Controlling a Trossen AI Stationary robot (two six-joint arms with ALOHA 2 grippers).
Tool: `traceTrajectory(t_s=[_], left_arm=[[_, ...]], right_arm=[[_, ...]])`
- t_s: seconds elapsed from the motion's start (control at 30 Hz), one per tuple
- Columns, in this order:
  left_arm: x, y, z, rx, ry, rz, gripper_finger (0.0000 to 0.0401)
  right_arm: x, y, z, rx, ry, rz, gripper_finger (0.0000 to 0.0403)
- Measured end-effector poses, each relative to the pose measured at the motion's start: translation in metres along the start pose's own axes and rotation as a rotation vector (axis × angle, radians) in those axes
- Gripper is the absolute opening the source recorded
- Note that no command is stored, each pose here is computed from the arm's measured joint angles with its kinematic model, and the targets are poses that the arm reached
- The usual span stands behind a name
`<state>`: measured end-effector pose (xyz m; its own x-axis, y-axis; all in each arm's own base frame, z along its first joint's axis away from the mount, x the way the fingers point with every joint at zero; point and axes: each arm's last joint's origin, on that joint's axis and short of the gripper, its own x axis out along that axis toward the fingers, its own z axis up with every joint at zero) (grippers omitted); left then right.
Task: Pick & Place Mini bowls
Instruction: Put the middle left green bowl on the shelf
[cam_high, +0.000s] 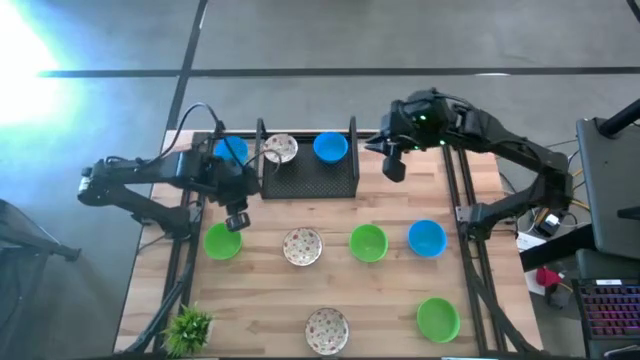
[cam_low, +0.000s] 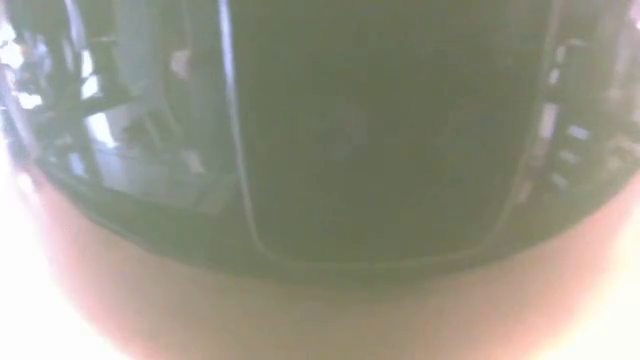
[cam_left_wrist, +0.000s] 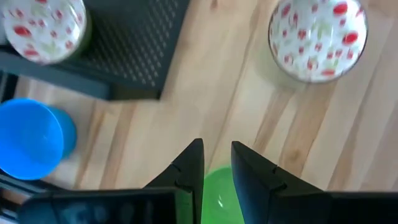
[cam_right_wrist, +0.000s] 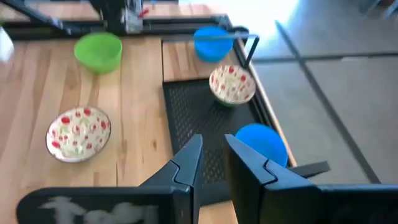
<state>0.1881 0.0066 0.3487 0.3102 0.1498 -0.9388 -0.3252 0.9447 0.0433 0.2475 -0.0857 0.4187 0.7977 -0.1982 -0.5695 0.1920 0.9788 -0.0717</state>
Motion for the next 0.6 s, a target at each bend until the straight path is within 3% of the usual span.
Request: traceTrajectory(t_s=[0.3, 0.6], left_arm=[[0.041, -0.007, -0.041, 0.022, 0.157, -0.088, 0.0075], [0.081, -0.012, -0.059, 0.068, 0.265, -0.070, 0.0075]], right_arm=[[-0.017, 0.004, -0.018, 0.008, -0.081, -0.005, 0.0061], [-0.017, 0.004, -0.020, 0.030, -0.079, -0.004, 0.0063]])
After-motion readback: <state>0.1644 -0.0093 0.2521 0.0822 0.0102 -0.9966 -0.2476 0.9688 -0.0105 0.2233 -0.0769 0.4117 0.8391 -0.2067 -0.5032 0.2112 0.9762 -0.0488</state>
